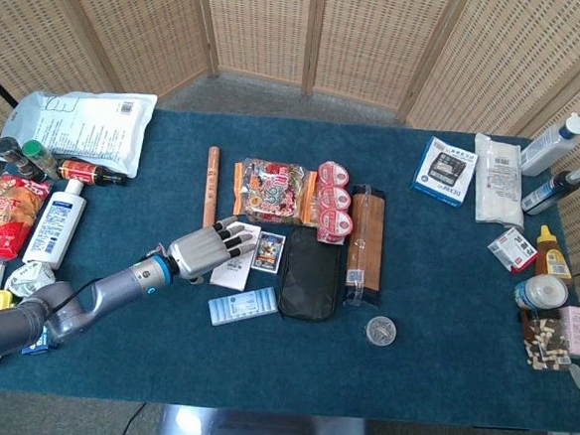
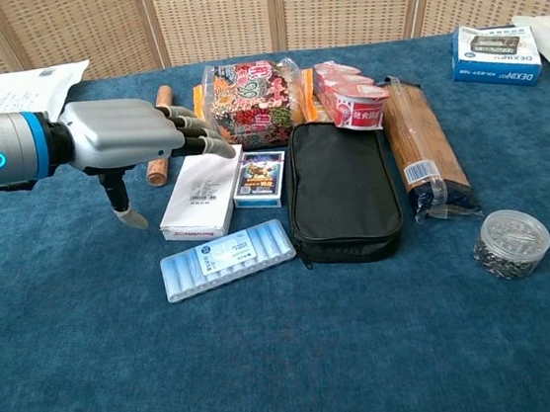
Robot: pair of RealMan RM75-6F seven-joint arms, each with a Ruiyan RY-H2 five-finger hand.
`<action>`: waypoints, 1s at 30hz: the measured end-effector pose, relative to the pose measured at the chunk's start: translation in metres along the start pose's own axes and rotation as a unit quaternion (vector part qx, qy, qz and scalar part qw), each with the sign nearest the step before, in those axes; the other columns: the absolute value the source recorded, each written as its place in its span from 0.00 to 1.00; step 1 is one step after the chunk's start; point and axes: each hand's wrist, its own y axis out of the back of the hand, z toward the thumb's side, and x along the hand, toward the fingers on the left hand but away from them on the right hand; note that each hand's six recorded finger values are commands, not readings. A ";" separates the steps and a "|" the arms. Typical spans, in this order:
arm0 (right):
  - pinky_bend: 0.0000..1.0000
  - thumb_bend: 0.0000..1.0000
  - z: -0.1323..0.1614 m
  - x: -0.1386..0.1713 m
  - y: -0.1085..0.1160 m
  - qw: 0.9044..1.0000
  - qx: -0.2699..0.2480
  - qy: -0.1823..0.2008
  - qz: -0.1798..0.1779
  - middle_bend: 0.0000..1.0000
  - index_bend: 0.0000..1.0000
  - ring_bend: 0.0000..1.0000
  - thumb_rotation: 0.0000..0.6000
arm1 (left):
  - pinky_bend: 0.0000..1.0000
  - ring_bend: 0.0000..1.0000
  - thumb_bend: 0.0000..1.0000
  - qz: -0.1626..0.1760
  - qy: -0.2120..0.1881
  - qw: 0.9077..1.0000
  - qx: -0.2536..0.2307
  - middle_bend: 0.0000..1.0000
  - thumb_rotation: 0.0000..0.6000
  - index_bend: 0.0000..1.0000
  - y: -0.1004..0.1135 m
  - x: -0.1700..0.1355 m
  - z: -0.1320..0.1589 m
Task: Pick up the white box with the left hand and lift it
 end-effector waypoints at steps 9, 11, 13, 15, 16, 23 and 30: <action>0.00 0.04 -0.002 0.003 0.003 1.000 0.002 -0.008 -0.011 0.00 0.00 0.00 0.96 | 0.00 0.00 0.00 -0.008 -0.015 1.000 0.026 0.00 1.00 0.00 0.002 0.017 0.003; 0.00 0.04 -0.003 0.004 0.004 1.000 0.002 -0.011 -0.012 0.00 0.00 0.00 0.96 | 0.00 0.00 0.00 -0.010 -0.018 0.999 0.027 0.00 1.00 0.00 0.002 0.020 0.005; 0.00 0.04 -0.005 0.006 0.004 1.000 0.003 -0.013 -0.013 0.00 0.00 0.00 0.96 | 0.00 0.00 0.00 -0.015 -0.022 0.999 0.029 0.00 1.00 0.00 0.002 0.024 0.006; 0.00 0.04 -0.006 0.006 0.004 1.000 0.003 -0.015 -0.014 0.00 0.00 0.00 0.96 | 0.00 0.00 0.00 -0.020 -0.025 0.999 0.031 0.00 1.00 0.00 0.002 0.027 0.007; 0.00 0.04 -0.006 0.007 0.005 1.000 0.003 -0.016 -0.016 0.00 0.00 0.00 0.96 | 0.00 0.00 0.00 -0.022 -0.027 0.999 0.031 0.00 1.00 0.00 0.002 0.029 0.008; 0.00 0.04 -0.010 0.010 0.008 1.000 0.002 -0.020 -0.024 0.00 0.00 0.00 0.97 | 0.00 0.00 0.00 -0.033 -0.037 0.998 0.031 0.00 1.00 0.00 0.002 0.033 0.012; 0.00 0.04 -0.008 0.009 0.007 1.000 -0.001 -0.015 -0.024 0.00 0.00 0.00 0.97 | 0.00 0.00 0.00 -0.029 -0.038 0.999 0.016 0.22 1.00 0.00 0.001 0.027 0.010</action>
